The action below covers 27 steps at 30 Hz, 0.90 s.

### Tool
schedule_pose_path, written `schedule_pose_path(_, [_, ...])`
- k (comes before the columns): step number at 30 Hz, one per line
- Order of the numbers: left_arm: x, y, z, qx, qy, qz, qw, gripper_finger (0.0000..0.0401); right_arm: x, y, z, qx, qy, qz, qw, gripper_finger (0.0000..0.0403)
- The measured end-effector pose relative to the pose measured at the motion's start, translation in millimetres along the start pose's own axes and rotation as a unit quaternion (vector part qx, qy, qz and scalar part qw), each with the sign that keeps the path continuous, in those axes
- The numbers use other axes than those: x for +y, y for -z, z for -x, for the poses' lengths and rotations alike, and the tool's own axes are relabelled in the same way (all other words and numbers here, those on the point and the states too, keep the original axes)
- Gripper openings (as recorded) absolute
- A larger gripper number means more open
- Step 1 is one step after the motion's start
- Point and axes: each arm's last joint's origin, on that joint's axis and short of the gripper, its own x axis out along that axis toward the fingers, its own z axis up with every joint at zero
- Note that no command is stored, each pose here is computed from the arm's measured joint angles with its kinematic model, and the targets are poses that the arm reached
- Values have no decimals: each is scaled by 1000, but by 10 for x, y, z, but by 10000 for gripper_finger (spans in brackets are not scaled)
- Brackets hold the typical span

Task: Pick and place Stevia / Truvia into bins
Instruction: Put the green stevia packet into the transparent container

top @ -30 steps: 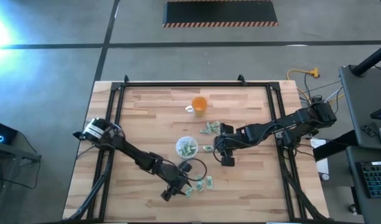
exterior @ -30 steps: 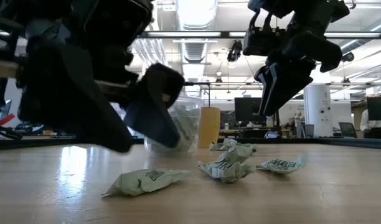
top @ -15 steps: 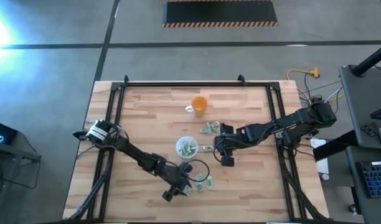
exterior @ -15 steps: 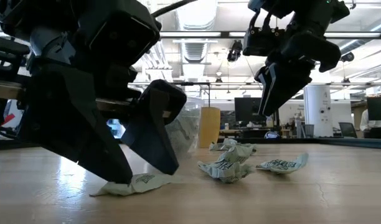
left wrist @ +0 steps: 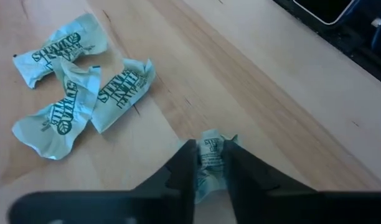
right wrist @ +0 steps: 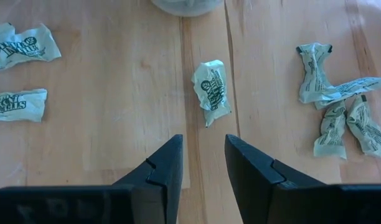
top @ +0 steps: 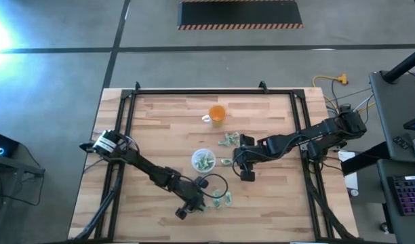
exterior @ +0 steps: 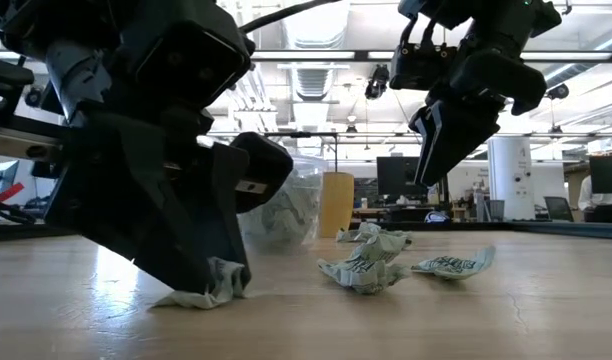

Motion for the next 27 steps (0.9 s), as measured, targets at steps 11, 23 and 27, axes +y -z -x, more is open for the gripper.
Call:
schedule_pose_path(11, [-19, -210, 222, -32, -4, -10, 999, 14, 0, 1, 0, 1, 0, 4, 1000, 104])
schedule_pose_path(23, [67, -471, 1050, 20, -248, -91, 964, 11, -8, 64, -60, -5, 1, 9, 1000, 96])
schedule_pose_path(27, [192, -458, 1301, 30, -327, -91, 940, 11, -4, 78, -120, -42, -6, 22, 999, 92])
